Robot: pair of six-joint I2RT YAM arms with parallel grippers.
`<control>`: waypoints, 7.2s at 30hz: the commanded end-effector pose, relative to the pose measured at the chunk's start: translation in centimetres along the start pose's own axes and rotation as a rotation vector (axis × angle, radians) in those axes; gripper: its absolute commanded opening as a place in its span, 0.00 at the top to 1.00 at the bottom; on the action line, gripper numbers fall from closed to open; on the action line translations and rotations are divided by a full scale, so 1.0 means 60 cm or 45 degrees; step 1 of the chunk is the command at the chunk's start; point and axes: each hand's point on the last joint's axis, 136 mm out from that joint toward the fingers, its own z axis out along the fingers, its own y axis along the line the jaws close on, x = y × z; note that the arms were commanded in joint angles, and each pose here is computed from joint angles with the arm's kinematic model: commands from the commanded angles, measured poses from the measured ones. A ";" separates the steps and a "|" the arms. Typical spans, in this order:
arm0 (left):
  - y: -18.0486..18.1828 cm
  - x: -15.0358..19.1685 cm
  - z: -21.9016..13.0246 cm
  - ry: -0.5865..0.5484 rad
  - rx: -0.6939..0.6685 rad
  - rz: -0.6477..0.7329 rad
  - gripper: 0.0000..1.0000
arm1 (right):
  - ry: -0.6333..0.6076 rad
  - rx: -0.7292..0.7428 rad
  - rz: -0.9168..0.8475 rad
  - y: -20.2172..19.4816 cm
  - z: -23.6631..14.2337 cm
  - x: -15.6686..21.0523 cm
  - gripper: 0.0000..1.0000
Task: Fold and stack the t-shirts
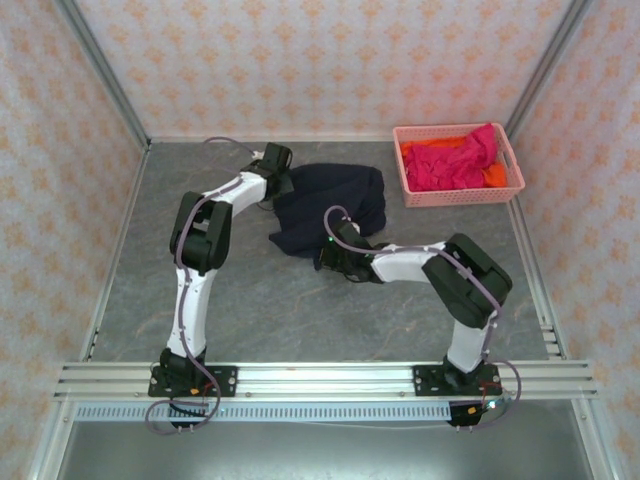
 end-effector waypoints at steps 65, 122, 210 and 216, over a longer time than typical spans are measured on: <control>0.237 -0.176 -0.562 -0.687 -0.242 -0.148 1.00 | -0.357 -0.331 -0.381 0.157 -0.202 -0.218 0.29; -0.273 -0.138 -0.483 -0.420 0.331 0.214 1.00 | -0.399 0.175 -0.464 0.162 0.090 -0.119 0.22; 0.172 0.006 -0.392 -0.361 -0.029 -0.367 0.18 | -0.666 -0.161 -0.127 -0.064 -0.296 -0.300 0.01; 0.195 0.059 -0.385 -0.274 -0.120 -0.266 0.00 | -0.567 -0.024 0.073 -0.128 -0.283 -0.228 0.01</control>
